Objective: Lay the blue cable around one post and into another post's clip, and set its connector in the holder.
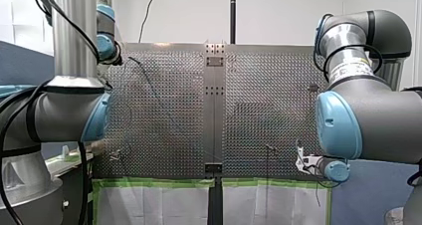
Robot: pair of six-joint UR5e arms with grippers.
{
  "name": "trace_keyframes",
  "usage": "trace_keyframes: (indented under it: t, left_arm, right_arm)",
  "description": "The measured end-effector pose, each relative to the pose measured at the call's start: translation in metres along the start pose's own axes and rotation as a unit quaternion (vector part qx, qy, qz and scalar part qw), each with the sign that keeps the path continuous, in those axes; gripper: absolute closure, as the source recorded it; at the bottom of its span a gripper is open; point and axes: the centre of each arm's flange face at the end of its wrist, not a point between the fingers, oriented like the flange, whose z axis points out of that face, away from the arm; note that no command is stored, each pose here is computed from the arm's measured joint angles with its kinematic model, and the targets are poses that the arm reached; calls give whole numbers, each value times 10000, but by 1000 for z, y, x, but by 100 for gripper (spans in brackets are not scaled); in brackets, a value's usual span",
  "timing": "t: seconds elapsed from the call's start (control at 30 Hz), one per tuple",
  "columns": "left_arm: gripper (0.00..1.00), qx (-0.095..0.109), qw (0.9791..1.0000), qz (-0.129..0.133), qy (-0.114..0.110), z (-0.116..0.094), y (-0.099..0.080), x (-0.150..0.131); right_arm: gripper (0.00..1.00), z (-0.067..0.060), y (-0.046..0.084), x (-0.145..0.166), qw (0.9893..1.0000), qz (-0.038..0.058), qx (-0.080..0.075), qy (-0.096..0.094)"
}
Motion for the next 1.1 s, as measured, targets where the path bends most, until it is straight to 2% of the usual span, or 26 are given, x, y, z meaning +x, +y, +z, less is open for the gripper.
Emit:
trace_keyframes:
  t: [0.1, 0.17, 0.3, 0.43, 0.57, 0.67, 0.87, 1.03, 1.1]
  left_arm:
    - [0, -78, 9998, 163, -103, -11, -7, -10]
    - [0, -62, 9996, 265, -98, -18, -13, -15]
    - [0, 47, 9987, 501, 34, -30, -27, -21]
    - [0, 111, 9974, 679, 209, -34, -35, -23]
    - [0, 108, 9957, 828, 408, -31, -37, -20]
    - [0, 23, 9945, 938, 475, -25, -37, -20]
    - [0, -149, 9917, 1225, 368, -21, -48, -34]
    - [0, -138, 9884, 1478, 318, -21, -64, -47]
    - [0, -72, 9868, 1587, 302, -20, -73, -52]
  right_arm:
    - [100, 0, -1, 0, 10000, 4, 6, -7]
    - [100, 0, -1, 0, 10000, 8, 10, -9]
    - [100, 0, -2, 0, 10000, 18, 12, -19]
    - [100, 0, -3, 0, 10000, 29, 20, -20]
    - [100, 0, -3, 0, 10000, 69, 26, 1]
    - [100, 1, -3, 1, 10000, 87, 28, 13]
    - [100, 2, -4, 1, 9999, 93, 35, 18]
    - [100, 1, -4, 1, 9999, 95, 38, 11]
    - [100, 1, -4, 1, 9999, 96, 40, 6]
